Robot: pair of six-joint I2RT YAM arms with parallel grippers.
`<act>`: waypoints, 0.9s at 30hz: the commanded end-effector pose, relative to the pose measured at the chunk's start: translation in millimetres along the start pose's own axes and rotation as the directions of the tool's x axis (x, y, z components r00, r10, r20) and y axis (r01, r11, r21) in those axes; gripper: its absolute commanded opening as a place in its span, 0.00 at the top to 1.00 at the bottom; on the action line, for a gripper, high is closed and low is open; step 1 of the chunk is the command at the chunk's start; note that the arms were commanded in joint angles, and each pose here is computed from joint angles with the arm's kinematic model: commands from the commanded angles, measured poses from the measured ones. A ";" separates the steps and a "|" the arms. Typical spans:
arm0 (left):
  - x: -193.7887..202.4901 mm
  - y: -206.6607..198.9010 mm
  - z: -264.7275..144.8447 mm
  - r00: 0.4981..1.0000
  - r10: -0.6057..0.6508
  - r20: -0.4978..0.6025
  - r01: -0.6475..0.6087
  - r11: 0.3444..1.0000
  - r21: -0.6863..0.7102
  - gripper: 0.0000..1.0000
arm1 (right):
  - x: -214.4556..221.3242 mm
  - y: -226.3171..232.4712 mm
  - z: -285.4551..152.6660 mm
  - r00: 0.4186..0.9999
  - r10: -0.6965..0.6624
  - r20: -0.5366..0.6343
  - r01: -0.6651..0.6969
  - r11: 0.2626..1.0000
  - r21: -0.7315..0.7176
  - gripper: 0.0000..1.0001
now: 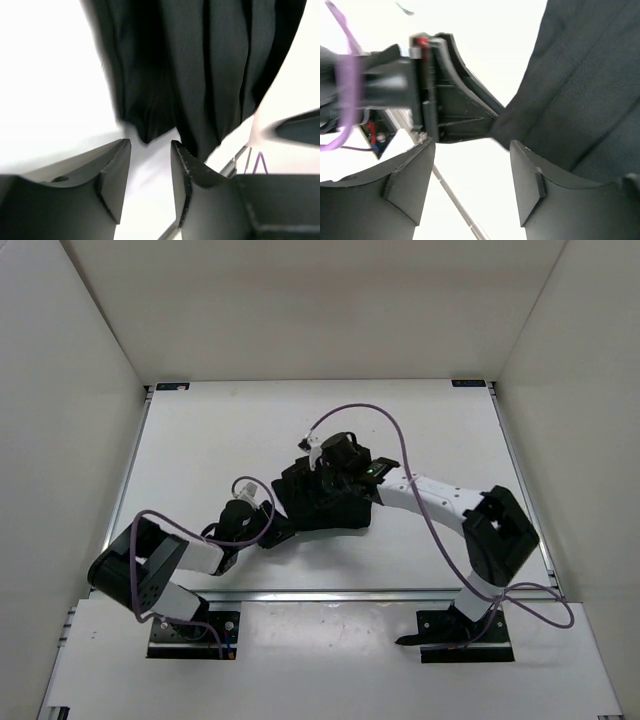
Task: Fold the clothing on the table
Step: Fold the skirt
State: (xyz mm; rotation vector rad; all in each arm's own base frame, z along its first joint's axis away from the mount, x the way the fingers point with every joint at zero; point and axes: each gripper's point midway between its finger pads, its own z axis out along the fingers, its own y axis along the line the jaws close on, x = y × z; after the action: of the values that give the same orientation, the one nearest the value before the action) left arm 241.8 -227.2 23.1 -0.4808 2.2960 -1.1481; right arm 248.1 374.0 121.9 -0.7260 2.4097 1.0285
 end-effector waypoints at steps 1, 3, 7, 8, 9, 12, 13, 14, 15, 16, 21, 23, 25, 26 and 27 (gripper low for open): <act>31.9 51.8 -23.2 0.994 -0.049 -0.096 0.033 0.985 -0.167 0.49 | -54.3 29.2 -50.7 0.968 -0.109 0.228 0.126 0.990 -0.064 0.41; 29.5 50.0 -32.7 0.995 -0.048 -0.088 0.034 0.988 -0.152 0.46 | -55.9 19.6 -63.8 0.965 -0.090 0.247 0.101 0.994 -0.035 0.40; 25.0 48.4 -54.2 0.998 -0.047 -0.044 0.040 0.990 -0.133 0.43 | -58.4 -13.7 -94.6 0.950 -0.038 0.311 0.036 0.999 0.013 0.44; 21.0 45.6 -56.8 0.999 -0.040 -0.025 0.037 0.992 -0.122 0.43 | -57.5 -16.7 -103.9 0.944 -0.030 0.330 0.026 1.000 0.018 0.44; 17.0 41.2 -62.7 1.000 -0.027 -0.009 0.026 0.994 -0.104 0.42 | -56.2 -21.0 -111.7 0.937 -0.027 0.347 0.019 0.999 0.027 0.45; -0.6 23.6 -78.6 0.999 0.041 0.008 -0.040 0.998 -0.053 0.40 | -43.1 -52.6 -127.7 0.937 0.012 0.349 -0.055 0.992 0.113 0.45; -10.5 20.5 -84.9 0.997 0.072 0.005 -0.072 0.995 -0.070 0.36 | -38.6 -65.9 -131.9 0.938 0.027 0.347 -0.082 0.986 0.145 0.44; -16.8 9.7 -91.1 0.991 0.134 -0.018 -0.135 0.989 -0.056 0.26 | -32.3 -75.9 -135.8 0.939 0.048 0.342 -0.110 0.980 0.165 0.45; -28.9 -4.3 -95.4 0.988 0.156 -0.015 -0.157 0.987 -0.040 0.20 | -28.3 -87.6 -139.8 0.938 0.068 0.339 -0.134 0.975 0.175 0.46; -25.8 0.0 -97.3 0.980 0.188 -0.061 -0.192 0.980 -0.061 0.04 | -28.3 -88.8 -143.5 0.935 0.072 0.347 -0.140 0.975 0.175 0.45; -29.4 -21.6 -95.4 0.950 0.271 -0.153 -0.284 0.956 -0.069 0.01 | -13.6 -102.3 -142.8 0.945 0.102 0.312 -0.173 0.962 0.212 0.46; -21.6 -22.5 -91.2 0.940 0.277 -0.198 -0.289 0.957 -0.032 0.01 | -13.0 -100.9 -142.9 0.943 0.099 0.318 -0.172 0.963 0.209 0.45; -12.6 -20.4 -88.3 0.932 0.281 -0.227 -0.294 0.955 -0.024 0.01 | -6.5 -102.1 -140.9 0.942 0.111 0.316 -0.182 0.962 0.205 0.45; -10.4 -19.5 -87.0 0.933 0.280 -0.227 -0.295 0.955 -0.034 0.01 | -7.0 -101.1 -140.9 0.942 0.109 0.318 -0.179 0.963 0.201 0.46; -10.0 -21.6 -86.2 0.930 0.295 -0.218 -0.309 0.951 -0.030 0.01 | -4.8 -102.5 -139.6 0.942 0.117 0.314 -0.186 0.962 0.200 0.45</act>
State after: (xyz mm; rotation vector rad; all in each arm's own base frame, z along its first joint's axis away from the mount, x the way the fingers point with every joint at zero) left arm 214.9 -174.1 89.4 -0.1126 2.4581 -0.9963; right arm 290.7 209.2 150.5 -0.2640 2.3377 0.8274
